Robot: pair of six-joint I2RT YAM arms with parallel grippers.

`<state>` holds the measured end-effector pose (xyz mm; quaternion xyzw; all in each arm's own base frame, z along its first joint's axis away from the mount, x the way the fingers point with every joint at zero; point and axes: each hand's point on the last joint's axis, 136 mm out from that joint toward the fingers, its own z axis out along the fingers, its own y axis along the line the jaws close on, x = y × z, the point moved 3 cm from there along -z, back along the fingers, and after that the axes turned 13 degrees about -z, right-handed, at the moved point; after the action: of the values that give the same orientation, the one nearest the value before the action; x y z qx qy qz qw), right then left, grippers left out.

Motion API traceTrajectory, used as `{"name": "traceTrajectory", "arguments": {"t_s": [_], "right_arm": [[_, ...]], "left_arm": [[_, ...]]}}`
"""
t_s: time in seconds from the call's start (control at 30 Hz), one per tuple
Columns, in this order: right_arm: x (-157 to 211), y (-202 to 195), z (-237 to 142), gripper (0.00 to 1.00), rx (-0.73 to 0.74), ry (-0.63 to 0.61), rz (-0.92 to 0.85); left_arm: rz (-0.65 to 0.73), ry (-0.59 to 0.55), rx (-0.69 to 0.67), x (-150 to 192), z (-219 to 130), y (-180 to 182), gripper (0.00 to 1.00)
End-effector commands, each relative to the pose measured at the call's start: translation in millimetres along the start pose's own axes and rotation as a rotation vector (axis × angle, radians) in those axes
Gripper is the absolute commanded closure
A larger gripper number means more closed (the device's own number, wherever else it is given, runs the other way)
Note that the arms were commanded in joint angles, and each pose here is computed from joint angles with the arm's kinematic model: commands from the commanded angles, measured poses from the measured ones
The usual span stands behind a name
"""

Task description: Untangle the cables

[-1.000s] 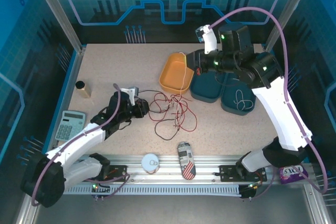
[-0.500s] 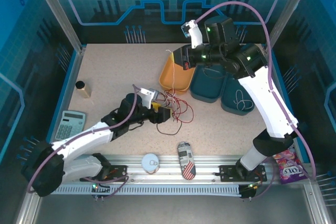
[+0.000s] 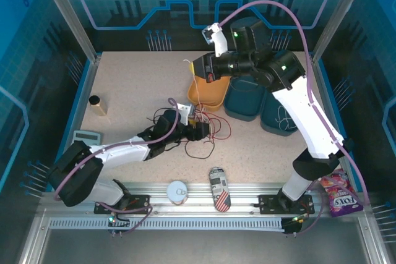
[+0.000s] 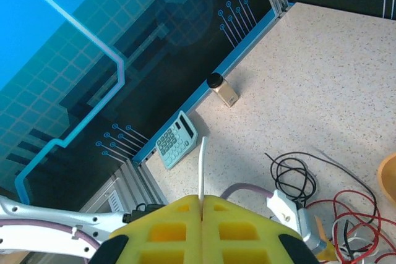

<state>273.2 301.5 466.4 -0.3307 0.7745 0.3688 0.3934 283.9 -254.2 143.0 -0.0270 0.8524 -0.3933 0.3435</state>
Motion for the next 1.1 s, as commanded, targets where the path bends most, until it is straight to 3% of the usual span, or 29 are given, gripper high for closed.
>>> {"name": "traceTrajectory", "arguments": {"t_s": [0.0,0.23,0.47,0.67,0.87,1.07], "right_arm": [[-16,14,-15,1.0,-0.017,-0.058,-0.021],[-33,19,-57,1.0,0.076,-0.151,-0.062],[-37,23,-86,1.0,0.115,-0.208,-0.084],[-40,26,-98,1.0,0.105,-0.232,-0.091],[-46,19,-125,1.0,0.142,-0.284,-0.086],[-16,-8,-111,1.0,0.238,-0.195,-0.028]], "left_arm": [[-0.101,-0.088,-0.114,-12,6,18,0.37],[-0.259,-0.137,-0.273,-3,0,71,0.48],[-0.44,-0.185,-0.366,-4,-16,120,0.81],[-0.509,-0.223,-0.439,-8,-36,148,1.0],[-0.58,-0.275,-0.507,-15,-64,178,1.0],[-0.597,-0.324,-0.545,-22,-84,189,1.0]]}}
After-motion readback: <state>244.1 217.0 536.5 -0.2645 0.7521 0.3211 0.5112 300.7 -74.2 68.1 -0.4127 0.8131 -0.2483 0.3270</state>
